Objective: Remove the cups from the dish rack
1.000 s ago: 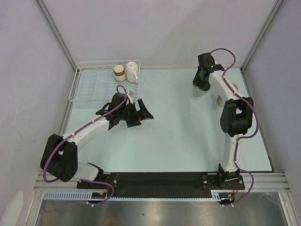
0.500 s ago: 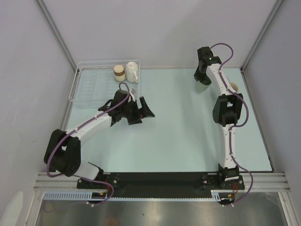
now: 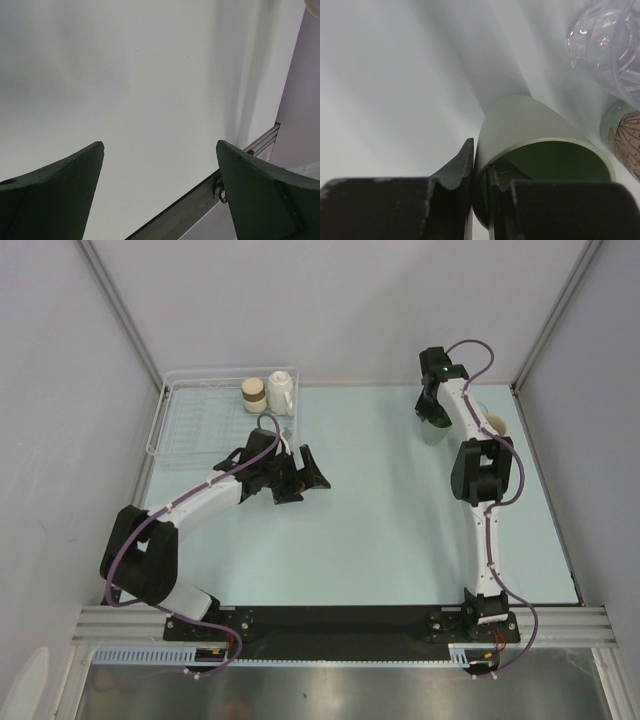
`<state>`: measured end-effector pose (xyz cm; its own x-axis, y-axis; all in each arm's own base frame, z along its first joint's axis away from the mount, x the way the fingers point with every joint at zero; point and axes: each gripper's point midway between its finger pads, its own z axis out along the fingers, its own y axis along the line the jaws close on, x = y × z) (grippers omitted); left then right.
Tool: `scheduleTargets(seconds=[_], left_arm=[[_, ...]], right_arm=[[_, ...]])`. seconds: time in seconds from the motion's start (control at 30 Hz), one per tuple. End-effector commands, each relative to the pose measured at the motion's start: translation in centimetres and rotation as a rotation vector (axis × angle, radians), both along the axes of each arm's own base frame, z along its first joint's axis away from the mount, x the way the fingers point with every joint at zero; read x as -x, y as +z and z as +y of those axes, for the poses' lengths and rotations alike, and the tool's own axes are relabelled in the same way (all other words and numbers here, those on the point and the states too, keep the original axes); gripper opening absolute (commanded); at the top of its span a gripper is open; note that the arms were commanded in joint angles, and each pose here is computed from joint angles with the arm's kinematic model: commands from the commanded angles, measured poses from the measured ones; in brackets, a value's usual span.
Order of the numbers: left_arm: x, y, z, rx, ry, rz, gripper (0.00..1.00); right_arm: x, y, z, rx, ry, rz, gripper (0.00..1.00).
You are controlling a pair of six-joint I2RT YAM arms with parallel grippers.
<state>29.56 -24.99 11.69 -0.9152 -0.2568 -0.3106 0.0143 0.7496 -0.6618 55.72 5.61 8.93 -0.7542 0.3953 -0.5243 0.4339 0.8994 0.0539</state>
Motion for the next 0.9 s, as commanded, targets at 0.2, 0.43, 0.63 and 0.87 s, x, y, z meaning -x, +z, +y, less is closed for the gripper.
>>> scheduleTargets(seconds=[0.2, 0.43, 0.63, 0.87], left_arm=[[-0.4, 1.5, -0.6, 0.014, -0.023, -0.041, 0.99], [-0.4, 1.2, -0.5, 0.008, -0.014, -0.032, 0.99], [-0.6, 1.3, -0.6, 0.011, -0.011, -0.034, 0.99], [-0.6, 1.5, -1.1, 0.021, -0.018, -0.039, 0.99]], right_arm=[[-1.9, -1.3, -1.5, 0.009, -0.024, -0.034, 0.00], [-2.4, -2.2, -1.1, -0.014, -0.007, -0.036, 0.03], [-2.4, -0.8, -0.4, -0.009, 0.001, -0.063, 0.34], [-2.5, 1.8, -0.2, -0.015, 0.001, -0.110, 0.45]])
